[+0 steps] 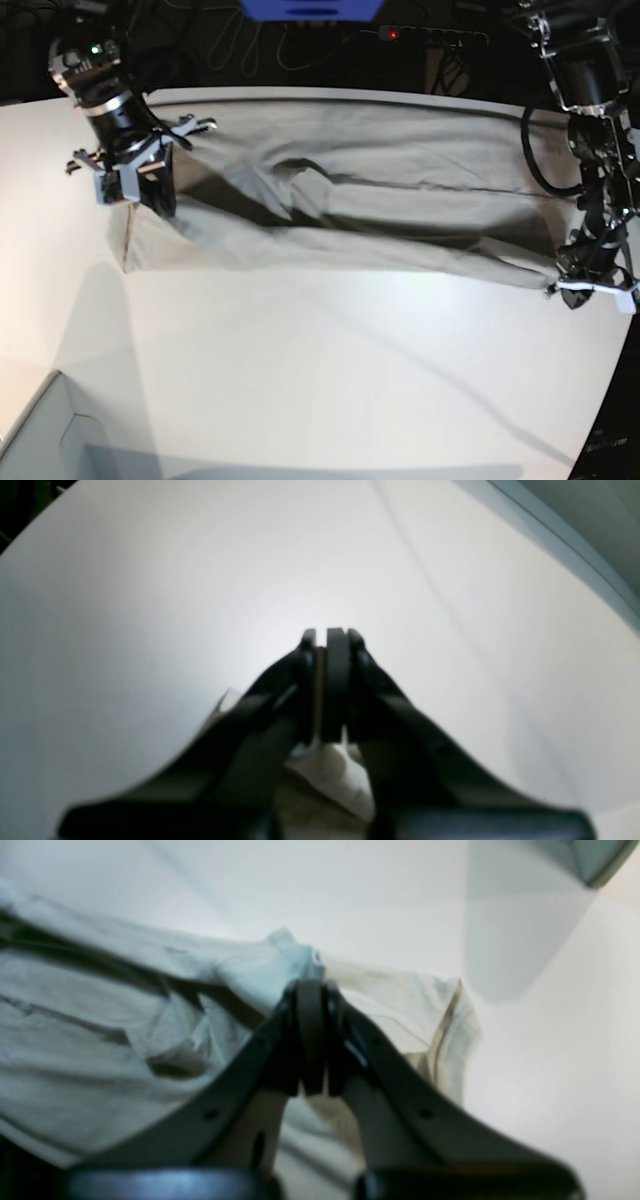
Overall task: Layout the t-shirt on the table in an organized manner, then fold the t-shirt properly
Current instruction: 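Grasp the folded edge with both grippers and lift it, then fold the lifted edge over the shirt toward the collar with both grippers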
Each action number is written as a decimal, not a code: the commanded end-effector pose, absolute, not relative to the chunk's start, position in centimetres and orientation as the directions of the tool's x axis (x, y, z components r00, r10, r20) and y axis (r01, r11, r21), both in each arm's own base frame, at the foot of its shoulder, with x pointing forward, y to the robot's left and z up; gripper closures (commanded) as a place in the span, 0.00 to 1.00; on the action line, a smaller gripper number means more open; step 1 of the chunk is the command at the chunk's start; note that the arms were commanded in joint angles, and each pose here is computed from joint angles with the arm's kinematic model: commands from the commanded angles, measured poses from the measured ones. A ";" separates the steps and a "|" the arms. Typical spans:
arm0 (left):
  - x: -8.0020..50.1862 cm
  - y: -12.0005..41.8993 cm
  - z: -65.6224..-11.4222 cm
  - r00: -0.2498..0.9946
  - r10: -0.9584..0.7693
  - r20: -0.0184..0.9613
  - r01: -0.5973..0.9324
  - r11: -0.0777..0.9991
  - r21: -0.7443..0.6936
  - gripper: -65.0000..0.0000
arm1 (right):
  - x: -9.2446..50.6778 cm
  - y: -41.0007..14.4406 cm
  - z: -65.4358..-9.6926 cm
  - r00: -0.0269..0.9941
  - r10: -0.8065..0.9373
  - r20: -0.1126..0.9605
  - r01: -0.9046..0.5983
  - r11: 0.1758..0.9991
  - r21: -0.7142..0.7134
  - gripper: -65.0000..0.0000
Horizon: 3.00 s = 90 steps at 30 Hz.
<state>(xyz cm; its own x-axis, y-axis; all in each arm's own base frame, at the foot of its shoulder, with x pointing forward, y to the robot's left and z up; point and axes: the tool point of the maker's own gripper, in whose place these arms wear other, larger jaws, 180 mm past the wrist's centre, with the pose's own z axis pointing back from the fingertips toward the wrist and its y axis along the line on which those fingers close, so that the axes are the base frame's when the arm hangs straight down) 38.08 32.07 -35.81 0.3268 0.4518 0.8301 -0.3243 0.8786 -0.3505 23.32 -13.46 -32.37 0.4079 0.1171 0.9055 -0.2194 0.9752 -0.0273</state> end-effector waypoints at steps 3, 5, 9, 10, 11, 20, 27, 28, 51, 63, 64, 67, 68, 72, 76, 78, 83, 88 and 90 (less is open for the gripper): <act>38.0 32.7 -34.5 0.292 0.429 0.855 -0.311 0.888 -0.340 1.00 | 22.1 -13.1 -31.1 0.345 0.092 0.934 -0.230 0.973 -0.011 1.00; 37.4 32.6 -34.6 0.298 0.421 0.857 -0.310 0.891 -0.331 1.00 | 21.0 -13.0 -31.2 0.333 0.078 0.940 -0.230 0.973 0.001 1.00; 36.1 33.6 -33.7 0.268 0.412 0.871 -0.326 0.890 -0.320 1.00 | 19.4 -12.7 -31.3 0.319 0.051 0.946 -0.233 0.972 0.026 1.00; 35.8 33.9 -33.6 0.255 0.422 0.870 -0.338 0.882 -0.329 1.00 | 19.2 -12.6 -31.4 0.325 0.049 0.945 -0.234 0.972 0.030 1.00; 35.5 33.9 -33.6 0.242 0.435 0.867 -0.348 0.873 -0.341 1.00 | 19.0 -12.4 -31.7 0.332 0.045 0.942 -0.237 0.971 0.037 1.00; 32.3 35.2 -35.5 0.265 0.451 0.852 -0.406 0.854 -0.325 1.00 | 19.2 -11.3 -35.4 0.400 -0.010 0.916 -0.243 0.963 0.117 1.00; 30.1 35.2 -37.4 0.316 0.450 0.835 -0.424 0.855 -0.300 1.00 | 19.0 -11.7 -37.0 0.434 -0.012 0.901 -0.240 0.962 0.128 1.00; 29.9 35.1 -37.3 0.317 0.445 0.837 -0.421 0.857 -0.296 1.00 | 19.2 -11.8 -37.0 0.431 -0.010 0.902 -0.242 0.962 0.126 1.00; 25.8 36.8 -38.6 0.344 0.452 0.823 -0.484 0.836 -0.257 1.00 | 19.3 -13.9 -36.9 0.428 0.019 0.903 -0.218 0.973 0.083 1.00; 25.4 36.1 -39.7 0.353 0.477 0.805 -0.496 0.825 -0.271 1.00 | 18.7 -18.0 -32.8 0.254 -0.145 0.956 -0.105 0.979 0.176 1.00; 25.4 36.1 -39.7 0.352 0.478 0.805 -0.496 0.824 -0.273 1.00 | 18.4 -18.0 -33.0 0.262 -0.145 0.954 -0.103 0.979 0.177 1.00; 25.2 36.0 -39.9 0.354 0.480 0.802 -0.498 0.823 -0.273 1.00 | 17.7 -17.7 -34.0 0.294 -0.157 0.943 -0.100 0.976 0.194 1.00; 25.2 36.0 -39.9 0.354 0.482 0.801 -0.498 0.822 -0.275 1.00 | 17.4 -17.6 -34.6 0.309 -0.166 0.936 -0.096 0.974 0.205 1.00; 25.1 36.1 -39.9 0.354 0.483 0.801 -0.500 0.822 -0.274 1.00 | 16.6 -16.4 -37.0 0.370 -0.206 0.906 -0.102 0.960 0.260 1.00; 24.8 36.1 -40.0 0.359 0.480 0.800 -0.500 0.823 -0.270 1.00 | 15.8 -16.2 -38.5 0.408 -0.227 0.884 -0.086 0.955 0.284 1.00; 24.7 36.1 -40.2 0.361 0.483 0.798 -0.502 0.822 -0.270 1.00 | 15.7 -16.2 -38.9 0.416 -0.231 0.880 -0.082 0.954 0.289 1.00; 24.7 35.5 -40.6 0.363 0.493 0.791 -0.504 0.818 -0.278 1.00 | 14.9 -16.3 -36.2 0.359 -0.202 0.911 -0.107 0.961 0.255 1.00; 25.0 35.3 -40.5 0.356 0.497 0.792 -0.502 0.816 -0.286 1.00 | 14.4 -13.1 -32.0 0.272 -0.209 0.939 -0.205 0.941 0.269 1.00; 25.0 35.3 -40.4 0.354 0.500 0.791 -0.502 0.814 -0.290 1.00 | 14.2 -12.0 -30.8 0.258 -0.211 0.943 -0.237 0.932 0.274 1.00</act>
